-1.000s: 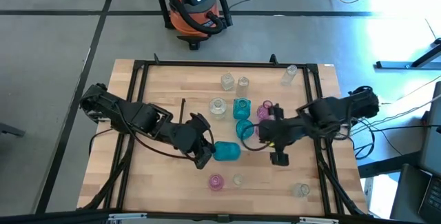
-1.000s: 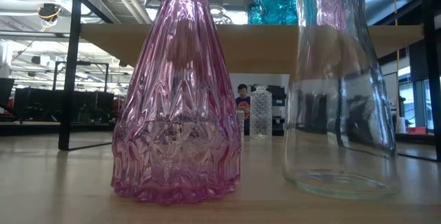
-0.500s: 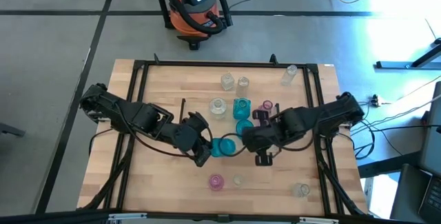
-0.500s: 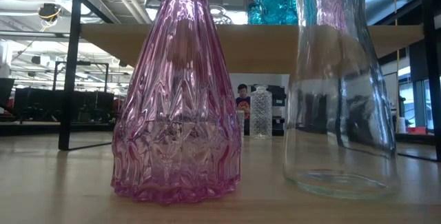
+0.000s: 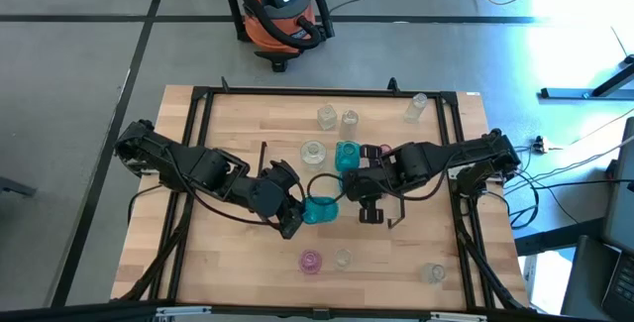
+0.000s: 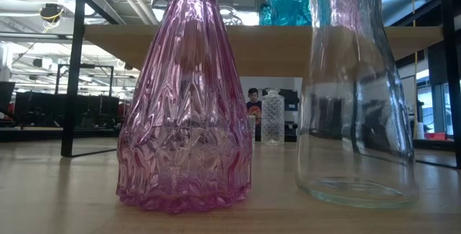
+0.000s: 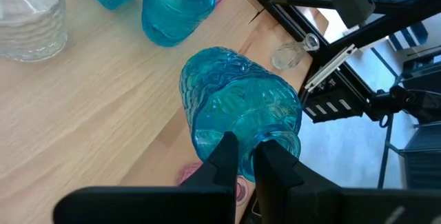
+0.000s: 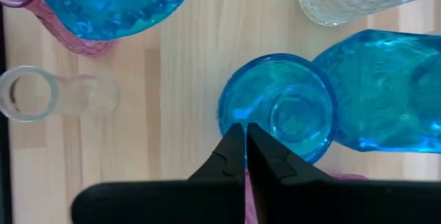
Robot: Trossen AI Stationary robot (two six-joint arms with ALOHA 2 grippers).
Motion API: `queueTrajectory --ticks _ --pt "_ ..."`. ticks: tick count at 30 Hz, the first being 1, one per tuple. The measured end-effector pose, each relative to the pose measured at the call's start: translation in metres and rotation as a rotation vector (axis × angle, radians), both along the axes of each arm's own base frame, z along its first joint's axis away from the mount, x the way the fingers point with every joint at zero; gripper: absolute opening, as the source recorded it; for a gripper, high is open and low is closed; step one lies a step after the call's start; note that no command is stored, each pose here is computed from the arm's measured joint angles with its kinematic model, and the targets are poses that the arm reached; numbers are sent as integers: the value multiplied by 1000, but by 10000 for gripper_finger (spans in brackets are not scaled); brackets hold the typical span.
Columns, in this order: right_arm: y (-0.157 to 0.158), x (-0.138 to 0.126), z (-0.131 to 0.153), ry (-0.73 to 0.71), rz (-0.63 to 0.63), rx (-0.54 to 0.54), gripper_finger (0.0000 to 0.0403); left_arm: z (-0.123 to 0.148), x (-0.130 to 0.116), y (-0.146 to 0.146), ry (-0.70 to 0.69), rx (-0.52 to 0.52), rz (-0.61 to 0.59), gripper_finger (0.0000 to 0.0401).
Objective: Sort vases onto shelf
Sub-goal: Put the blue vase on the shelf
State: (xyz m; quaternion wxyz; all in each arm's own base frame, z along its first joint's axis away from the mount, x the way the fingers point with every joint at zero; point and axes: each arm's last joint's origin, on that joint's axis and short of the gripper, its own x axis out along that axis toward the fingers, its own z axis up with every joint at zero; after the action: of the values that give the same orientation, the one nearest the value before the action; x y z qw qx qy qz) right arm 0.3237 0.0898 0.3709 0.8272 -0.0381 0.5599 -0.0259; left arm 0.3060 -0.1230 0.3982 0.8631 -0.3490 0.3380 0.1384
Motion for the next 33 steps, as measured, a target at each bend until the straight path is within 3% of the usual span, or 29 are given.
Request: queueTrajectory --ticks 17,27,33 --pt "-15 5 0 -9 8 -19 0 0 4 10 4 16 19 18" --pt "-15 2 1 22 8 58 0 -1 4 11 5 -12 42 18" --pt "-17 -8 25 -7 -28 88 0 -12 26 10 -14 -55 40 18"
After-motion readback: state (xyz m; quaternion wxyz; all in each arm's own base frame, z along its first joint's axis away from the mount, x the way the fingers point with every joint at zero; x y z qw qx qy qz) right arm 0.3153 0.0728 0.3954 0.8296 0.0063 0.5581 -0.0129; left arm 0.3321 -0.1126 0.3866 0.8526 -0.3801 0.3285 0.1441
